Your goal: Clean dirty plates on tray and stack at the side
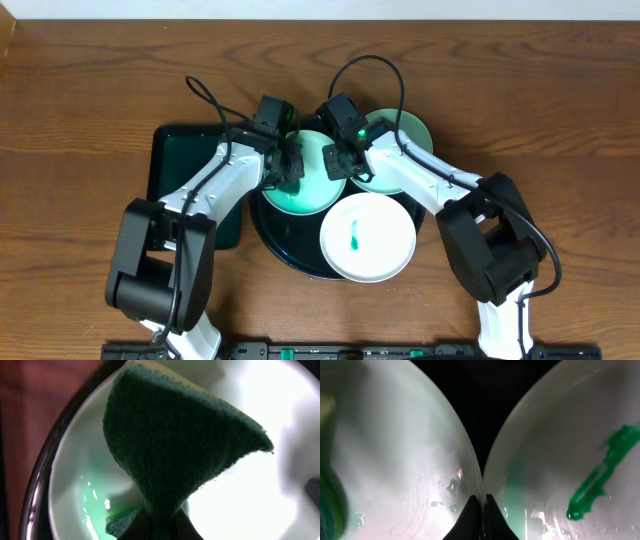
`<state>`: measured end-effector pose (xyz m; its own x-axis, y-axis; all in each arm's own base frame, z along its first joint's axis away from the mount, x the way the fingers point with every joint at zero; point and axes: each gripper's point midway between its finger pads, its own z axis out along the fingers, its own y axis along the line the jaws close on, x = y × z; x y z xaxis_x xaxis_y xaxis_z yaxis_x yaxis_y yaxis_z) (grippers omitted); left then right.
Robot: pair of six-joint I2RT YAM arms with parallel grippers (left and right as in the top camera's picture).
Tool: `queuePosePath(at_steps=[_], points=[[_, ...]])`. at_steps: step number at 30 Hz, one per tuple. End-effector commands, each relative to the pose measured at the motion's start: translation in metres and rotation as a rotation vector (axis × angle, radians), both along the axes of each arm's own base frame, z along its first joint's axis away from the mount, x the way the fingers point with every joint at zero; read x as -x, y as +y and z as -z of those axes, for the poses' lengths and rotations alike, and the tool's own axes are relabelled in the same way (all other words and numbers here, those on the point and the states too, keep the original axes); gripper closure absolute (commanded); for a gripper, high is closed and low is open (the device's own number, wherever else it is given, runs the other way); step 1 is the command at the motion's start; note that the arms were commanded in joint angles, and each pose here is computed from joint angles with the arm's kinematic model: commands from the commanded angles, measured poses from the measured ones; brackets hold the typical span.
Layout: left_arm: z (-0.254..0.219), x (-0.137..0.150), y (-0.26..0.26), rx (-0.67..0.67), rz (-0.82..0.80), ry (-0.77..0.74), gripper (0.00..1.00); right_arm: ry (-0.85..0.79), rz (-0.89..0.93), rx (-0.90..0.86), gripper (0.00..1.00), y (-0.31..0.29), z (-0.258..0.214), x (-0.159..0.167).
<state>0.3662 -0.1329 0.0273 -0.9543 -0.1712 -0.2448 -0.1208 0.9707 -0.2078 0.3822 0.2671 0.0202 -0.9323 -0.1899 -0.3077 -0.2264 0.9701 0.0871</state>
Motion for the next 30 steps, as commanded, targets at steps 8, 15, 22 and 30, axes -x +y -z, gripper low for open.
queuePosePath(at_steps=[8,15,22,30], points=[[-0.035,-0.043,0.012,-0.064,-0.040,-0.179,0.93,0.006,-0.003,0.004,0.99,0.001,0.000,0.006],[-0.104,-0.035,0.050,-0.064,-0.124,-0.201,0.93,0.009,-0.013,0.003,0.99,0.001,0.000,0.007],[-0.162,0.011,0.113,-0.081,-0.258,-0.212,0.93,0.130,-0.091,-0.129,0.99,0.025,-0.001,0.031],[-0.176,0.022,0.131,-0.105,-0.257,-0.233,0.93,0.151,-0.100,-0.149,0.99,0.032,-0.021,0.030]])
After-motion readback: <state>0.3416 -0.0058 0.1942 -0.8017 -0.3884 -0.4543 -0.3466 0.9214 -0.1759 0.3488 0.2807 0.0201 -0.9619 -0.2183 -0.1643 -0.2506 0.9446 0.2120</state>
